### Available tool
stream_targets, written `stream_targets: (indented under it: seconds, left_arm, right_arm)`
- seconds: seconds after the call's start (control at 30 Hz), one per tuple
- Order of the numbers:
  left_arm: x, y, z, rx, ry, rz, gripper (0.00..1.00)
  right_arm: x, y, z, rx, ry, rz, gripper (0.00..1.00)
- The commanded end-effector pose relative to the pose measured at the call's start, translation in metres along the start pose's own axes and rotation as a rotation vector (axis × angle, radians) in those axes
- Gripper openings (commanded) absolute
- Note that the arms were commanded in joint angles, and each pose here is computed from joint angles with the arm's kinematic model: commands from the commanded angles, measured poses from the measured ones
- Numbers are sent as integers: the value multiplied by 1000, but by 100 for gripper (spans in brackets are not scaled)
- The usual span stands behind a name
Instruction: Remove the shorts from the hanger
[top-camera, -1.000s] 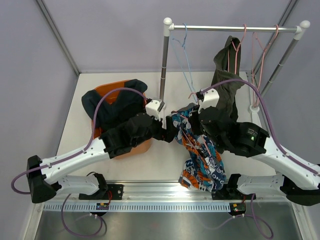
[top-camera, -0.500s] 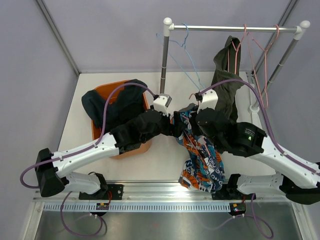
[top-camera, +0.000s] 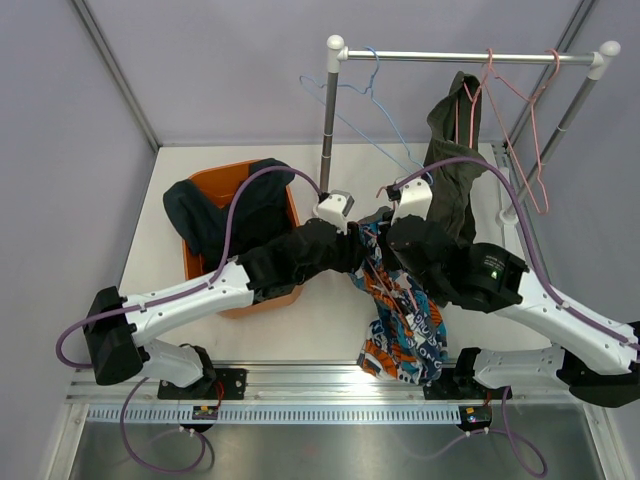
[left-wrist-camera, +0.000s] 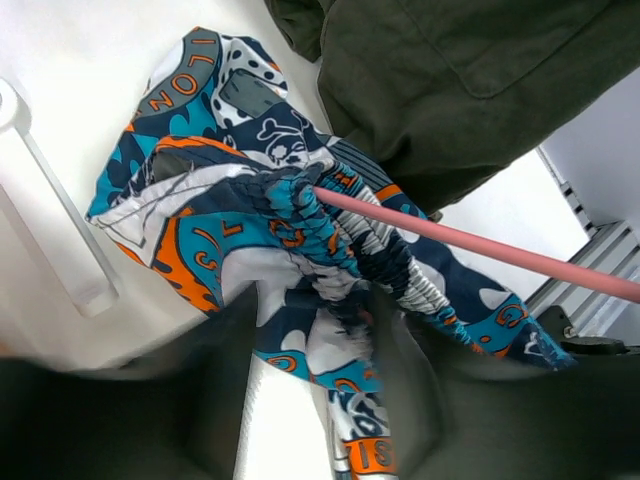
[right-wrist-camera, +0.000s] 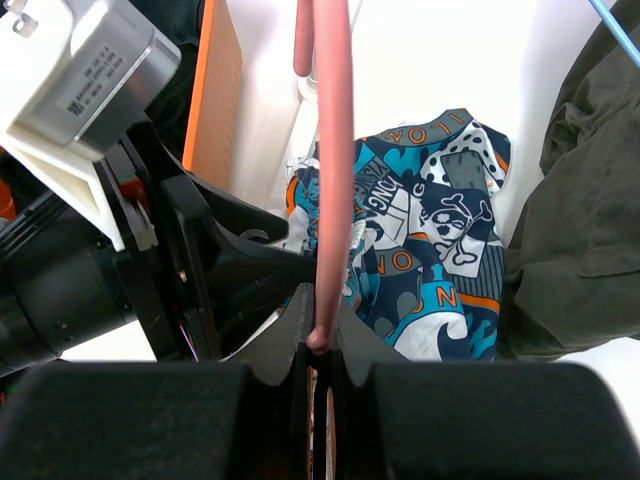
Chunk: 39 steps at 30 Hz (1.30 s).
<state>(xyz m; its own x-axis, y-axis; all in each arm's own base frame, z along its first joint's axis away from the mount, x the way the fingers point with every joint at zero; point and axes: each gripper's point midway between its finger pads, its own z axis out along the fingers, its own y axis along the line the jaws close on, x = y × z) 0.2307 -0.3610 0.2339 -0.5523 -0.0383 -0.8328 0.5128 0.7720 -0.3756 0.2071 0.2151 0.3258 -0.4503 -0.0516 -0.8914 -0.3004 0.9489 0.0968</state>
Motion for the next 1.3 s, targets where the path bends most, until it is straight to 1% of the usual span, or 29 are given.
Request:
stream_targets:
  seconds: [0.0, 0.03, 0.07, 0.2, 0.33, 0.6, 0.8, 0.87, 0.93, 1.07, 1.13, 1.17, 1.27]
  left_arm:
    - [-26, -7, -2, -5, -81, -7, 35]
    - [-27, -6, -2, -11, -82, -2, 28]
    - [-28, -4, -1, -24, -88, 2, 18]
    - [-35, 15, 2, -116, -99, 28, 0]
    - [-45, 33, 7, -187, -111, 12, 0]
    - [-59, 86, 18, -345, -144, -43, 0]
    - [-62, 103, 36, -378, -125, -47, 0]
    - [-65, 100, 38, -358, -126, -42, 0]
    - [-60, 92, 43, -307, -103, -30, 0]
    - [-36, 69, 50, -166, -14, -17, 0]
    - [-22, 65, 49, -134, 14, -5, 0]
    - [-23, 53, 43, -94, 0, 16, 0]
    - [-17, 41, 32, -48, 17, 58, 0]
  right_arm:
    - [-24, 2, -8, 1, -73, 49, 0]
    - [-24, 2, -8, -1, -73, 50, 0]
    - [-24, 2, -10, -5, -75, 51, 0]
    - [-26, 2, -13, -13, -74, 53, 0]
    - [-26, 1, -17, -17, -71, 48, 0]
    - [-25, -10, -31, -17, -77, 63, 0]
    - [-21, -12, -35, -36, -76, 70, 0]
    - [-21, -13, -36, -36, -77, 71, 0]
    - [-21, -13, -35, -36, -84, 73, 0]
    - [-27, -12, -34, -37, -107, 67, 0]
    - [-30, -9, -33, -39, -115, 63, 0]
    - [-30, -6, -30, -37, -114, 51, 0]
    - [-32, 1, -24, -45, -117, 40, 0]
